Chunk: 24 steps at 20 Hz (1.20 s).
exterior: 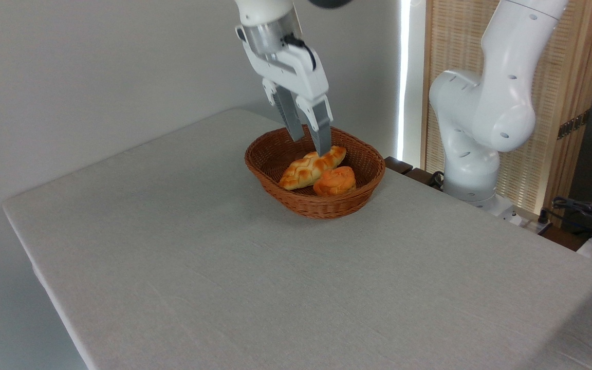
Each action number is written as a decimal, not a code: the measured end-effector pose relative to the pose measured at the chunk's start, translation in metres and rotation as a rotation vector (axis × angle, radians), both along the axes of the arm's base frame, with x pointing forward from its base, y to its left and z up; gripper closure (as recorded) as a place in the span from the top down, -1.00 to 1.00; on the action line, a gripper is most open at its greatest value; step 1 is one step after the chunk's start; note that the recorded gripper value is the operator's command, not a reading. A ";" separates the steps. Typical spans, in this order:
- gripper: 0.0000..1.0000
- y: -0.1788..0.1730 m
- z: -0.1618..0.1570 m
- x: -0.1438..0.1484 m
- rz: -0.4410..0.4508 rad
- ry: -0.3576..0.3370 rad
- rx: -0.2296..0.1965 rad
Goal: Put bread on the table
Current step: 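Lower the gripper into the basket and close on the orange roll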
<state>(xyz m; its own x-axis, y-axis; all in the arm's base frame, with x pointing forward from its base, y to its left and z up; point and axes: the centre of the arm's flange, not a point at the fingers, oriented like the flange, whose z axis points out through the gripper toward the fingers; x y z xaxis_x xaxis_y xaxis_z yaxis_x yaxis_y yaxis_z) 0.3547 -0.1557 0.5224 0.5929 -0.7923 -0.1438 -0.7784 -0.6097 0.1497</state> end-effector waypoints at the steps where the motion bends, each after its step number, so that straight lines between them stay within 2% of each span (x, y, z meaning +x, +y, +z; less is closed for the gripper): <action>1: 1.00 -0.001 -0.012 -0.002 -0.007 0.008 0.011; 4: 1.00 -0.005 -0.036 -0.005 -0.030 0.008 0.034; 8: 1.00 -0.010 -0.059 -0.013 -0.083 0.029 0.084; 13: 0.99 -0.018 -0.091 -0.021 -0.121 0.052 0.105; 14: 0.75 -0.019 -0.095 -0.022 -0.124 0.050 0.105; 15: 0.33 -0.019 -0.099 -0.022 -0.125 0.049 0.106; 16: 0.03 -0.019 -0.103 -0.023 -0.129 0.050 0.108; 17: -0.09 -0.019 -0.105 -0.023 -0.137 0.051 0.108; 24: -0.13 -0.019 -0.105 -0.023 -0.163 0.054 0.104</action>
